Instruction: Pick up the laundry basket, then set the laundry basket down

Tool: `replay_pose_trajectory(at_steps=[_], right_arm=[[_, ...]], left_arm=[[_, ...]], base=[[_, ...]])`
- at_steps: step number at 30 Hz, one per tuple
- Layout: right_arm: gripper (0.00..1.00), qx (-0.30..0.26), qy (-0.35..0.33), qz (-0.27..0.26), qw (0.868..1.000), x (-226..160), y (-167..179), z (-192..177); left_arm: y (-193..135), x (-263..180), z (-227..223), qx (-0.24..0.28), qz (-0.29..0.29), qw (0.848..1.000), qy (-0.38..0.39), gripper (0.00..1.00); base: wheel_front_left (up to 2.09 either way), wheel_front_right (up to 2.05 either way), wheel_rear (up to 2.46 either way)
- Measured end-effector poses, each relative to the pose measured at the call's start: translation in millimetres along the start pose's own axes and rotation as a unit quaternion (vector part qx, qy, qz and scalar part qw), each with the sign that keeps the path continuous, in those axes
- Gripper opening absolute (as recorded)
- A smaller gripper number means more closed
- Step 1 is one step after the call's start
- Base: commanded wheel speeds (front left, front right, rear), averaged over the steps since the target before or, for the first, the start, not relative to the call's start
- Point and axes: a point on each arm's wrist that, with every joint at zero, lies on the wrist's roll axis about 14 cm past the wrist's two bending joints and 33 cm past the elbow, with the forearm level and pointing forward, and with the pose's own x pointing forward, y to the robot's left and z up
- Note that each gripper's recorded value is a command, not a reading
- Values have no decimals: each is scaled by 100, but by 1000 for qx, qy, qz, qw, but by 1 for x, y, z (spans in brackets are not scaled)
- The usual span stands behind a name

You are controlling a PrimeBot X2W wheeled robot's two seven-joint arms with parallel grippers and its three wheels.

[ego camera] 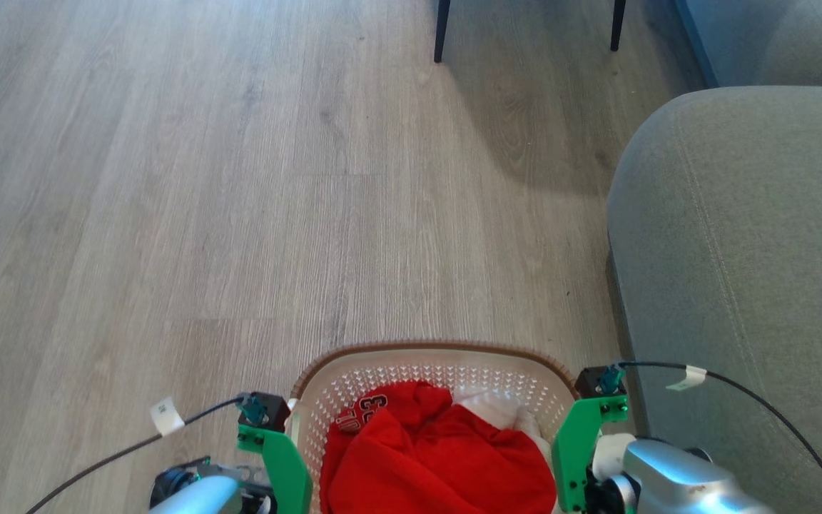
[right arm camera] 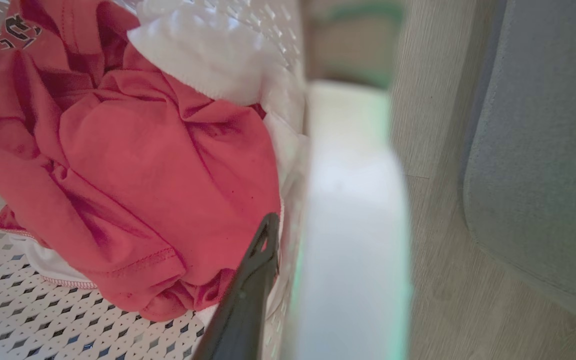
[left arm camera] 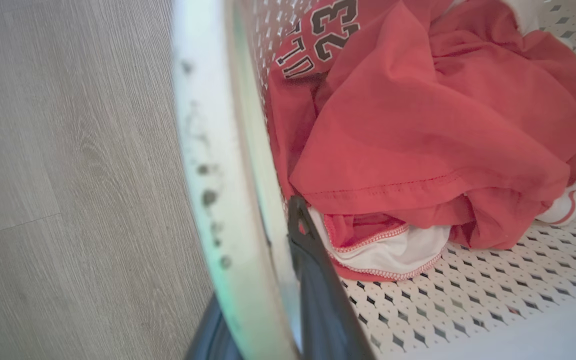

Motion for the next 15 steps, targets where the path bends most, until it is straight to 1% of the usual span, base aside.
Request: replay_pose_trajectory(at_steps=[5, 15], right_arm=[[0, -4, -2, -1, 1000, 0, 0, 4], [0, 2, 8, 0, 1000, 4, -4, -1]], left_arm=[[0, 0, 0, -1, 1, 1000, -1, 0], [0, 6, -3, -9, -2, 1000, 8, 0]], base=[[0, 0, 0], [0, 0, 0]])
